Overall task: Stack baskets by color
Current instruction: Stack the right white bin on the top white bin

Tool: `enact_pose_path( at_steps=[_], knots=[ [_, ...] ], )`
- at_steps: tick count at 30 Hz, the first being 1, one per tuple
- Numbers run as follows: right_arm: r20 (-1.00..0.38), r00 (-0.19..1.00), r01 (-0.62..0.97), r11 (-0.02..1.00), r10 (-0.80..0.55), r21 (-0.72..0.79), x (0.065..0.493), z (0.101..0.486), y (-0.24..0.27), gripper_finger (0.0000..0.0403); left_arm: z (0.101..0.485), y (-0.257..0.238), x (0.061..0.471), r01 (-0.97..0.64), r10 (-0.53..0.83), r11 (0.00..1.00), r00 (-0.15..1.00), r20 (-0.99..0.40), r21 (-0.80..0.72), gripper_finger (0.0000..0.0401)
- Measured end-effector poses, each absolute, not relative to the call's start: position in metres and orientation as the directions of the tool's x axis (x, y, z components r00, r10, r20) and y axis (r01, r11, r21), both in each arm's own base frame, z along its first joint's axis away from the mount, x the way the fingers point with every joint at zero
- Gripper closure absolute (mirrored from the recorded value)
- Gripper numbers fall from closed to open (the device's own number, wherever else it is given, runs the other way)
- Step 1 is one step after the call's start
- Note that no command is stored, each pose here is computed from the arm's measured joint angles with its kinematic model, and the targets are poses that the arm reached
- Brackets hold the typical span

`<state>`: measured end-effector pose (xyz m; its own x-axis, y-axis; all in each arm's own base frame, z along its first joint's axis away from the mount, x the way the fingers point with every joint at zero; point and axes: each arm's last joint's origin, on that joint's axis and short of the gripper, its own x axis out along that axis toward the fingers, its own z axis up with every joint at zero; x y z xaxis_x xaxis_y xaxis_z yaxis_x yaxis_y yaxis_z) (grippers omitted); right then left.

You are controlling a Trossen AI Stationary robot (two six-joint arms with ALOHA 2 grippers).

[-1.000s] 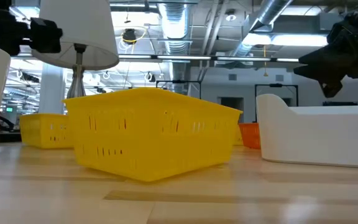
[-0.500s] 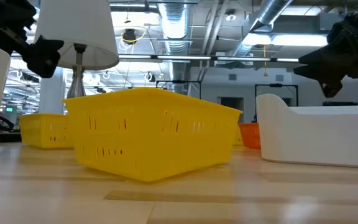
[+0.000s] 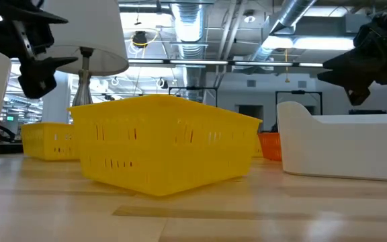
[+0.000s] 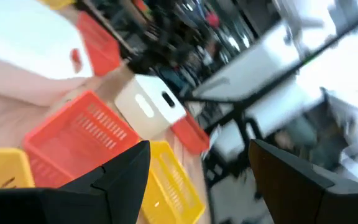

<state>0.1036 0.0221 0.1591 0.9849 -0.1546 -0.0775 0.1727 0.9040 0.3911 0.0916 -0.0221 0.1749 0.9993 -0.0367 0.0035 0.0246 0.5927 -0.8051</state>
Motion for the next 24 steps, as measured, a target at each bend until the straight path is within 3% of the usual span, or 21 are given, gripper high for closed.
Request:
enact_pose_path(
  at_steps=[7, 12, 20, 24],
  knots=[
    [-0.057, 0.985, 0.172, 0.88, -0.164, 0.442, 0.104, 0.162, 0.021, 0.0247, 0.176, -0.016, 0.091, -0.069, 0.16, 0.481, 0.987, 0.01, -0.874, 0.0139],
    [-0.035, 0.986, 0.142, 0.702, -0.164, 0.698, 0.104, 0.168, 0.021, 0.0249, 0.176, -0.013, 0.09, -0.123, 0.285, 0.448, 0.959, 0.01, -0.886, 0.0139],
    [-0.035, 0.981, 0.151, 0.635, -0.192, 0.757, 0.104, 0.168, 0.02, 0.025, 0.176, -0.011, 0.09, -0.156, 0.334, 0.462, 0.942, 0.009, -0.873, 0.0139],
    [0.082, 0.966, 0.07, 0.554, -0.246, 0.83, 0.103, 0.181, 0.018, 0.0249, 0.176, -0.01, 0.089, -0.164, 0.377, 0.427, 0.926, 0.011, -0.889, 0.0139]
  ],
)
